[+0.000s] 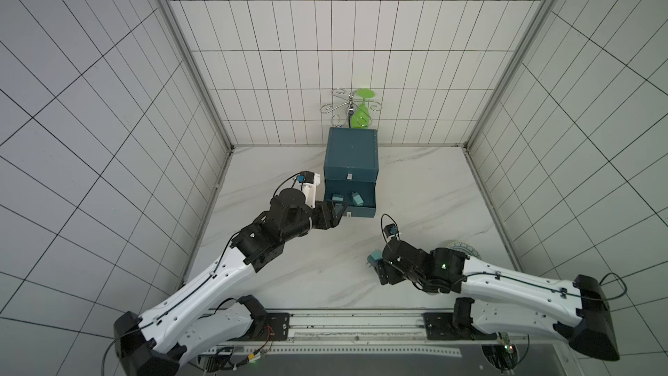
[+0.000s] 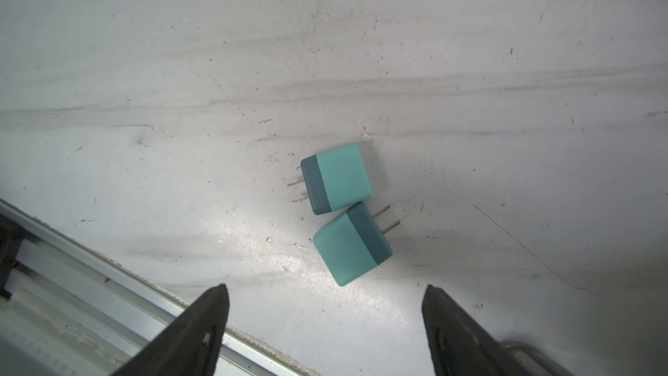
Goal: Place the plugs into the drawer by color
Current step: Pick up the plug from the center of the board.
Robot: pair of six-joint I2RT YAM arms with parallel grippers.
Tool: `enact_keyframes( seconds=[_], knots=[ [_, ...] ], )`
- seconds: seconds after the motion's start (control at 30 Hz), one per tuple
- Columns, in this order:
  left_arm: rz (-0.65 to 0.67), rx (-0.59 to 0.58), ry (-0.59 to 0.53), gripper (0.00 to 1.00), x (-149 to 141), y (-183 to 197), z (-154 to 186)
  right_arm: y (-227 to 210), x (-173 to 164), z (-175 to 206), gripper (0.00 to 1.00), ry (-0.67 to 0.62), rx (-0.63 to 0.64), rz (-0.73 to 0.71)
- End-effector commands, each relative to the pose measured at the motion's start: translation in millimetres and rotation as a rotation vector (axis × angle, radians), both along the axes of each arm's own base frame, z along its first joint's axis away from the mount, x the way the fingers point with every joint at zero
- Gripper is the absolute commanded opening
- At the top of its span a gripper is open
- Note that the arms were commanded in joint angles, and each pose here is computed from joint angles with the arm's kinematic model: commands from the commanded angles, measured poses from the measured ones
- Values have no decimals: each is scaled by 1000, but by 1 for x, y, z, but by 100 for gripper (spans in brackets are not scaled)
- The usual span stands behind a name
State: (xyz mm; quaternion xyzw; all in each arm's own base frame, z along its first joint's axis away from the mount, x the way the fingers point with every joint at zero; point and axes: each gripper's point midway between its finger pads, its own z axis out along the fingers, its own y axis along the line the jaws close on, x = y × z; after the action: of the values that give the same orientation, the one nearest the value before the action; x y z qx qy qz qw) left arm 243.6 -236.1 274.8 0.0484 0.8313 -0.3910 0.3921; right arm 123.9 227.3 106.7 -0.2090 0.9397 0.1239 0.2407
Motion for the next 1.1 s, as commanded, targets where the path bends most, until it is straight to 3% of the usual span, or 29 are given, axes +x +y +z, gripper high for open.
enact_keyframes(
  seconds=[0.0,0.27,0.53,0.8,0.93,1.07],
  knots=[
    [-19,20,1,73,-5,2,-19,0,3,-16,88,4,12,-72],
    [-53,106,28,73,-3,-1,-63,2,5,-50,91,61,-83,-119],
    [-70,147,47,73,-6,1,-76,12,9,-89,80,176,-57,-142],
    [-102,148,76,71,-9,-6,-83,20,7,-105,71,193,-127,-91],
    [-107,146,81,71,-10,-7,-84,14,-1,-100,72,181,-228,-31],
    [-110,140,76,70,-11,-6,-81,-15,-3,-95,79,156,-326,-65]
  ],
)
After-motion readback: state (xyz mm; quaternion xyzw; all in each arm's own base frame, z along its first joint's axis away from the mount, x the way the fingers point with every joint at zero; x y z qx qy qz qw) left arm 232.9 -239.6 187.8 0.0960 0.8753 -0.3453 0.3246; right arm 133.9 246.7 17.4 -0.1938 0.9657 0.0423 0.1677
